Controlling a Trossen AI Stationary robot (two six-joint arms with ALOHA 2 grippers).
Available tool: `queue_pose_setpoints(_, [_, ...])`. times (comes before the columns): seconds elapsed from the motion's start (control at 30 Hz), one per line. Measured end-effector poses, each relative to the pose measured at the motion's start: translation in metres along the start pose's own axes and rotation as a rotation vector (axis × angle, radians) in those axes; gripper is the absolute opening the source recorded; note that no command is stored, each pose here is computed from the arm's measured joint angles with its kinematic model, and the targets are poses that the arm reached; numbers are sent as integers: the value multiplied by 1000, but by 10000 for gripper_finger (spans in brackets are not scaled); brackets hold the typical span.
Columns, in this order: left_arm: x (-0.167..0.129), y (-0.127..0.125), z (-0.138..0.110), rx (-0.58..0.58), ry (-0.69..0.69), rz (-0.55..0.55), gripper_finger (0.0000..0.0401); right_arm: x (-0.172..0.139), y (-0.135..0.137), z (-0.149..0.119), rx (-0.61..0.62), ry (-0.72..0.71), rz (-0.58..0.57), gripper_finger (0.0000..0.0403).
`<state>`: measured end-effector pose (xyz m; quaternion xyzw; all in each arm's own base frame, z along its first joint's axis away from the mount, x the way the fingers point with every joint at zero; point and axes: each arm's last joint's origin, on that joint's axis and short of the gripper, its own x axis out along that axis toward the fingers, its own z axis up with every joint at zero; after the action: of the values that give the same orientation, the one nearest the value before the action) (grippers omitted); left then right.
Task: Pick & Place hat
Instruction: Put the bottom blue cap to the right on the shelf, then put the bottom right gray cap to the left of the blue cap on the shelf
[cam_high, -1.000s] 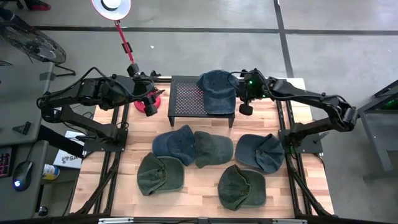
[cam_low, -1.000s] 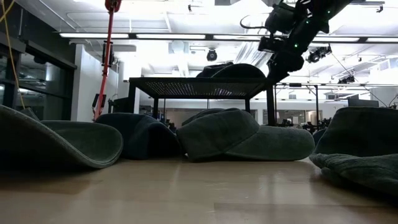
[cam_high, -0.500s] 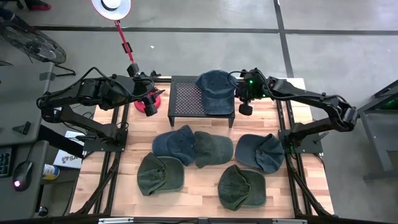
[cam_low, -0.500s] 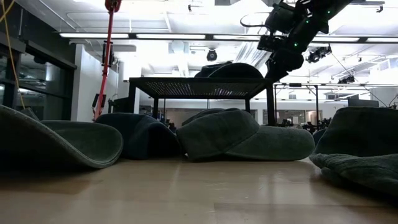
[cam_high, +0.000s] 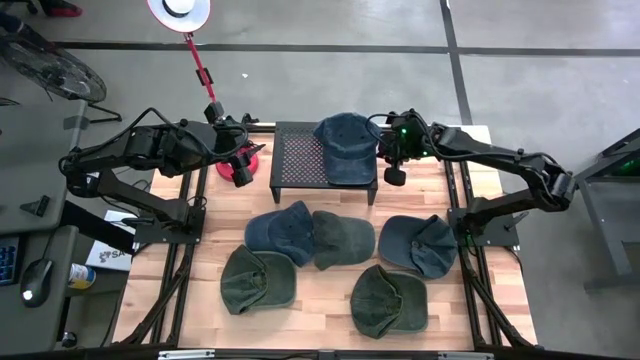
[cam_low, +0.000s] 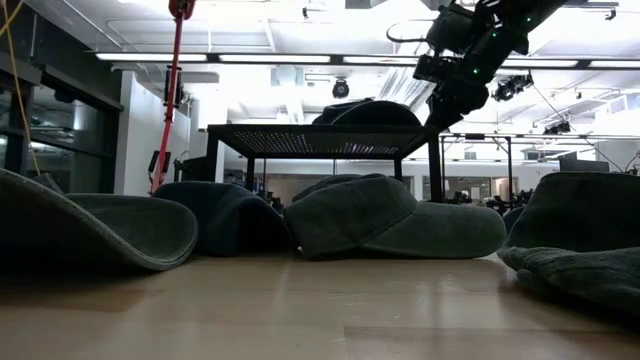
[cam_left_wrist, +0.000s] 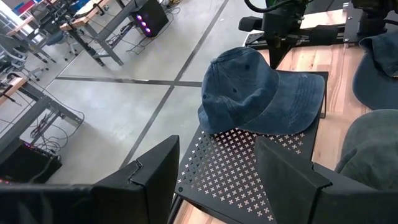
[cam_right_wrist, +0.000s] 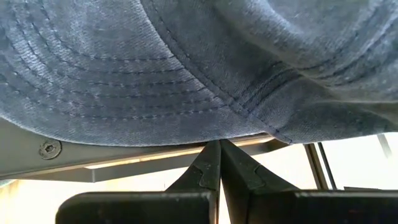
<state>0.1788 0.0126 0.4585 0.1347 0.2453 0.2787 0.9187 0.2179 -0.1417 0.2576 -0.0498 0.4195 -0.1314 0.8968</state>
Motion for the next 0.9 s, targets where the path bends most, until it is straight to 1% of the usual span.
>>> queue_pose_setpoints(0.2, [0,0,0,2,0,0,204,-2,-1,-2,46,45,-74,0])
queue_pose_setpoints(0.33, [0,0,0,2,0,0,204,-11,-1,-5,54,65,-110,0])
queue_pose_setpoints(0.4, [0,0,0,2,0,0,204,-17,0,-6,94,83,-149,0])
queue_pose_setpoints(0.47, [0,0,0,2,0,0,204,-25,1,-9,165,108,-176,1])
queue_pose_setpoints(0.53, [0,0,0,2,0,0,204,-35,3,-13,252,145,-171,6])
queue_pose_setpoints(0.63, [0,0,0,2,0,0,204,-49,8,-20,419,193,-151,30])
queue_pose_setpoints(0.73, [0,0,0,3,0,0,204,-60,15,-27,600,232,-85,71])
queue_pose_setpoints(0.8, [0,0,0,2,0,0,204,-65,21,-31,716,269,-12,101])
queue_pose_setpoints(0.87, [1,-1,0,4,2,-3,204,-68,27,-34,796,313,73,129])
queue_pose_setpoints(0.9, [1,-1,0,5,2,-8,204,-69,30,-34,816,334,125,141])
